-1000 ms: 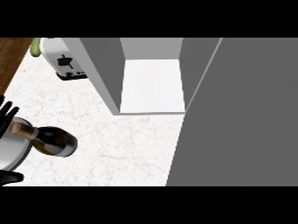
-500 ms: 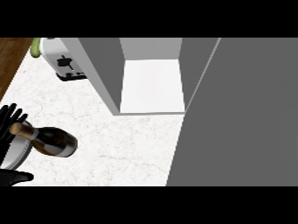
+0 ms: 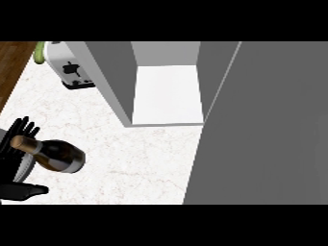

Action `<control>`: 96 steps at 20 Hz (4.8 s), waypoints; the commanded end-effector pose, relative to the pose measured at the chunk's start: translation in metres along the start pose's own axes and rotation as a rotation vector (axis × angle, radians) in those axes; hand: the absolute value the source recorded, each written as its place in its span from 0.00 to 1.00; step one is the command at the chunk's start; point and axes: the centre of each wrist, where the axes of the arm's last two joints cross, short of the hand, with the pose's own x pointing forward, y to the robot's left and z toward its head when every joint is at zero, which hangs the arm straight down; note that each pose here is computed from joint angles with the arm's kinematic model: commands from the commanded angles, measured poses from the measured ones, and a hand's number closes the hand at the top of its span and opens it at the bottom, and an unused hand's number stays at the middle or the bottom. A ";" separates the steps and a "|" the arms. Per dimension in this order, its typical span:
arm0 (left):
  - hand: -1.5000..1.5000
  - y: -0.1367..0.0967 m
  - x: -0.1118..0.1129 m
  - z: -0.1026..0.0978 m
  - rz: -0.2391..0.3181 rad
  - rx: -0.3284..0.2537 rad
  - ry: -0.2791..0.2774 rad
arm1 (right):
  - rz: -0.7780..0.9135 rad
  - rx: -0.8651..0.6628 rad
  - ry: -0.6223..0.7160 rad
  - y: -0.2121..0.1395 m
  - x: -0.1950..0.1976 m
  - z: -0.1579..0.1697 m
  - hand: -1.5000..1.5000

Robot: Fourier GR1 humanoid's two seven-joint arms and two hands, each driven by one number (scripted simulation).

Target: Pick up the wine, place it into the cabinet and close the cabinet

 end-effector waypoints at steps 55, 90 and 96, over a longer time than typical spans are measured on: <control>1.00 -0.128 -0.083 -0.024 0.205 -0.153 -0.063 | 0.028 -0.078 -0.098 -0.012 0.023 0.041 0.00; 1.00 -0.251 0.030 -0.103 0.018 -0.081 -0.173 | 0.062 -0.045 -0.090 -0.021 0.031 0.052 0.00; 1.00 -0.259 0.038 -0.130 0.006 -0.091 -0.171 | 0.045 -0.079 -0.094 -0.018 0.015 0.052 0.00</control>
